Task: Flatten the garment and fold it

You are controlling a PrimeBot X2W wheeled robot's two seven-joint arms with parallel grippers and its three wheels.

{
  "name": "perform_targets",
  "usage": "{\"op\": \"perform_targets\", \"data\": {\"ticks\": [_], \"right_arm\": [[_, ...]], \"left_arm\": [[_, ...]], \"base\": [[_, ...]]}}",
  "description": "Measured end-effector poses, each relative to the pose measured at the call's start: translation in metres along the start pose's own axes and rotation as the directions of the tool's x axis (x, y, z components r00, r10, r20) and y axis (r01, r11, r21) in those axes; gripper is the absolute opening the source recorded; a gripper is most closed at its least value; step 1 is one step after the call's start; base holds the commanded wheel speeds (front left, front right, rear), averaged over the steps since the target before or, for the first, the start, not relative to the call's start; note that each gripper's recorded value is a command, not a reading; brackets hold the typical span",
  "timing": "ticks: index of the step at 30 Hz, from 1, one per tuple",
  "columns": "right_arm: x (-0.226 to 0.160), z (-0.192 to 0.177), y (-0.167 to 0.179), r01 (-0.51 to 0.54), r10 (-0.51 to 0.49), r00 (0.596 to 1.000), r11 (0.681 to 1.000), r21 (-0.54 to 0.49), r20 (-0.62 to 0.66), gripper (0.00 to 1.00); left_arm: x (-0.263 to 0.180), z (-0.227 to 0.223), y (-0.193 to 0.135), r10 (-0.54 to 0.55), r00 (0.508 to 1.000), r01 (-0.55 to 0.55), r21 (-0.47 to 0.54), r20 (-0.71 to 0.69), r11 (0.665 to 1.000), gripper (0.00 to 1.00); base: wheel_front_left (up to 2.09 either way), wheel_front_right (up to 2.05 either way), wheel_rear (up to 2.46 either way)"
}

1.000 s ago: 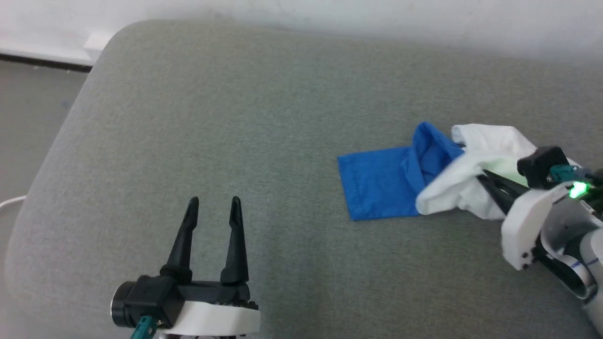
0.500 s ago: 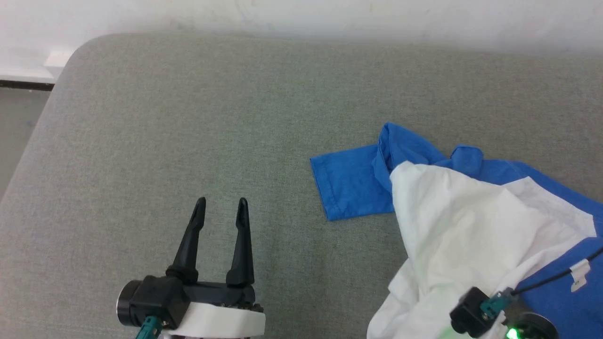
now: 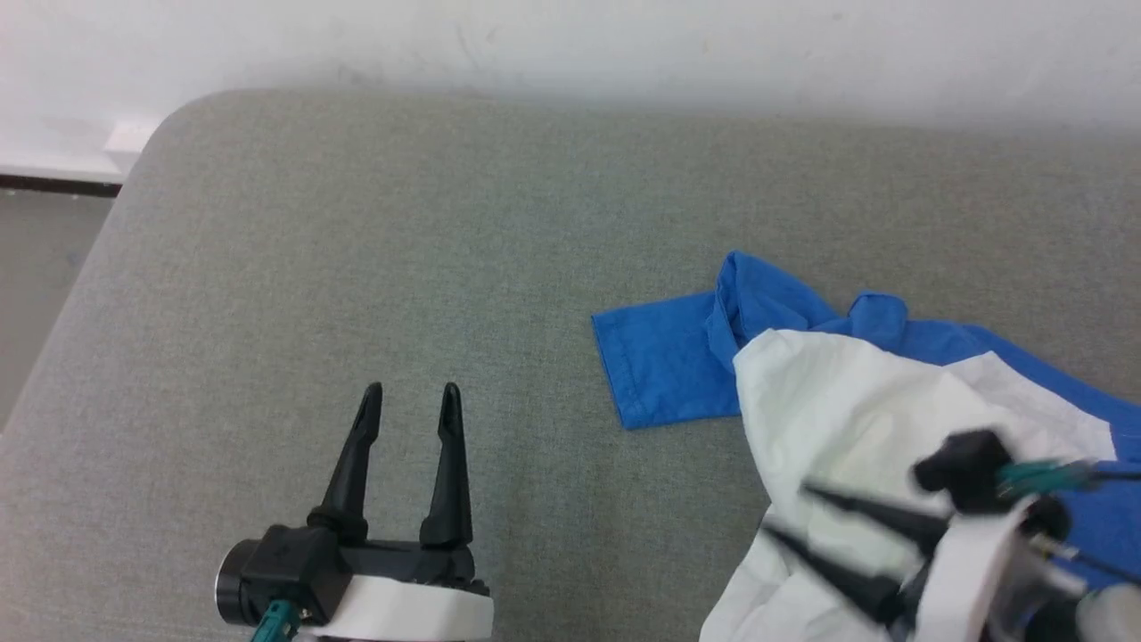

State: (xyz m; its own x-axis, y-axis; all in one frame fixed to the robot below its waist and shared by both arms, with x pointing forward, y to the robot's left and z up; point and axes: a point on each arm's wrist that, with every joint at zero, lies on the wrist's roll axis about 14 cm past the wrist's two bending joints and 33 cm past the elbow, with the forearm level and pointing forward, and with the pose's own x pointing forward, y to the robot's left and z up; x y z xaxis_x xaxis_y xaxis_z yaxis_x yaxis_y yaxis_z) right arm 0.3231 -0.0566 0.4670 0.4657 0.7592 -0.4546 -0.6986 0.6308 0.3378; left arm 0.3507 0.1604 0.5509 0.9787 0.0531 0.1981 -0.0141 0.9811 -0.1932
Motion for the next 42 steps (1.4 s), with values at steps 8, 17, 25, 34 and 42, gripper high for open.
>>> {"op": "perform_targets", "data": {"ticks": [8,17,25,34,42], "right_arm": [[-0.083,0.092,-0.086,0.460,-0.418,0.714,0.885,0.075,0.562,1.00],[-0.142,0.050,-0.099,0.698,-0.690,0.434,0.664,0.269,0.579,1.00],[-0.143,0.048,-0.107,0.713,-0.716,0.412,0.638,0.291,0.563,1.00],[-0.123,0.049,-0.129,0.699,-0.718,0.452,0.653,0.290,0.528,1.00],[-0.122,0.032,-0.142,0.711,-0.749,0.465,0.634,0.304,0.471,1.00]], "left_arm": [[-0.004,0.008,-0.003,-0.017,1.000,0.017,-0.006,0.023,1.000,1.00],[-0.001,-0.005,-0.019,-0.077,0.997,0.077,-0.014,-0.015,0.997,1.00],[0.051,-0.037,-0.087,-0.341,0.922,0.351,0.020,-0.184,0.936,1.00],[0.082,-0.144,-0.110,-0.345,0.666,0.556,0.133,-0.661,0.820,1.00],[0.067,-0.205,-0.103,-0.226,0.432,0.635,0.117,-0.873,0.763,1.00]], "base": [[0.00,0.00,0.00],[0.00,0.00,0.00],[0.00,0.00,0.00],[0.00,0.00,0.00],[0.00,0.00,0.00]]}}
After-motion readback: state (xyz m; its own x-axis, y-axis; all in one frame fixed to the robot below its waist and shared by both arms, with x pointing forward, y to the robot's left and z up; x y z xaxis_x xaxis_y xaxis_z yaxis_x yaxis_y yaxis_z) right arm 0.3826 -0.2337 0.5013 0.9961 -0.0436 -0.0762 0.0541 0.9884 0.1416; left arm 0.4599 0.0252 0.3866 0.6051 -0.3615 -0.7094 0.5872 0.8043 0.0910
